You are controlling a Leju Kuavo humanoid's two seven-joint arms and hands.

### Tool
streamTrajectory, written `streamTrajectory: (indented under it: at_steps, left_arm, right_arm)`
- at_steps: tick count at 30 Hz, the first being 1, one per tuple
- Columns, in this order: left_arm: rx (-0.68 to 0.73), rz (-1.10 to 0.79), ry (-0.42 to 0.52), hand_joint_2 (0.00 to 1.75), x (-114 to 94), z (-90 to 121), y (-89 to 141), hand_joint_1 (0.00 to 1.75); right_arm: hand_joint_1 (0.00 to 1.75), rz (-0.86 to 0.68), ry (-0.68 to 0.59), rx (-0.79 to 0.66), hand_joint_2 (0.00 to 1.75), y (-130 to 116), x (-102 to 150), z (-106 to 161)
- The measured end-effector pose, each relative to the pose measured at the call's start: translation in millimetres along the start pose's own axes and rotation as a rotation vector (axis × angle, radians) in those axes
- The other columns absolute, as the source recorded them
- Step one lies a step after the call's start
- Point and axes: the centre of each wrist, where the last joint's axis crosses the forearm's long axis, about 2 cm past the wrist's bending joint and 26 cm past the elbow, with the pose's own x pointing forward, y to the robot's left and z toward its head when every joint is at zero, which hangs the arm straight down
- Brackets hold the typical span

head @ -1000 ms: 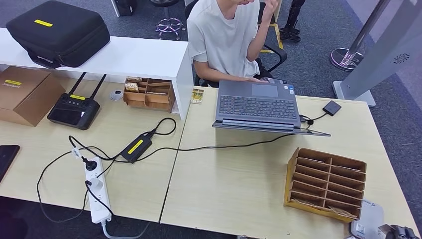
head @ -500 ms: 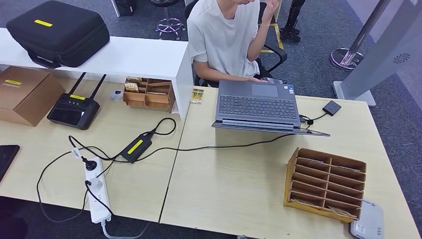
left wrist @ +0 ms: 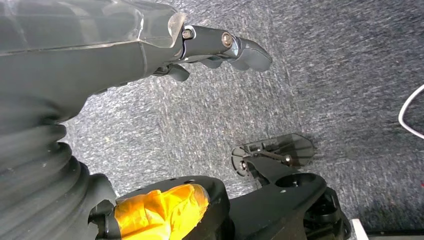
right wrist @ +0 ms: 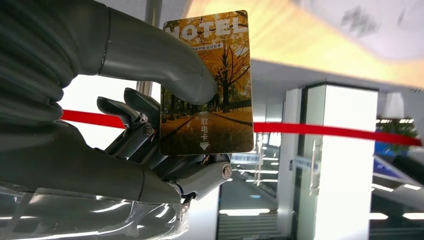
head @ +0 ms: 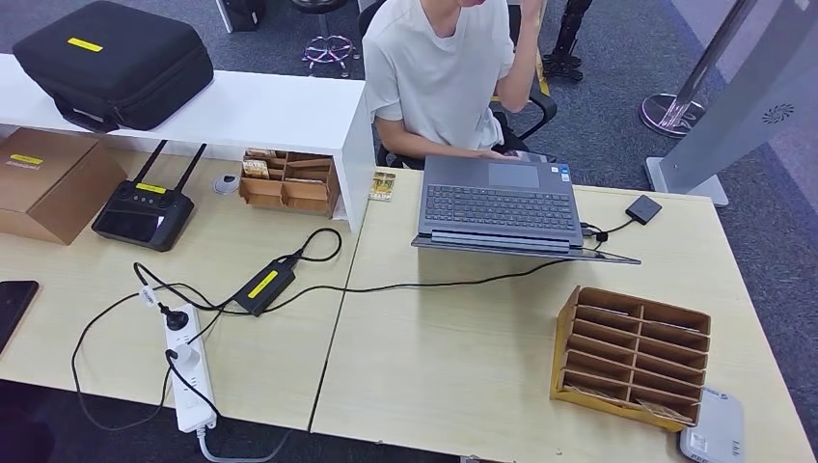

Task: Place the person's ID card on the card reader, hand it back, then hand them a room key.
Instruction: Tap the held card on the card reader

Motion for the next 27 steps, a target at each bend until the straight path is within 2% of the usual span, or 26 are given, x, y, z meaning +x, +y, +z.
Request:
streamTrajectory:
  at_steps: [12,19,27]
  left_arm:
    - [-0.003,-0.016,-0.014,1.75,0,0,1,0.0]
    - [-0.008,-0.036,-0.022,1.75,0,0,2,0.0]
    - [-0.012,-0.05,-0.028,1.75,0,0,2,0.0]
  right_arm:
    - [1.75,-0.073,-0.033,-0.255,1.75,-53,12,-38]
    - [1.75,-0.049,-0.089,-0.38,1.75,-88,22,-81]
    - [1.75,-0.011,-0.176,-0.45,1.75,-107,33,-117]
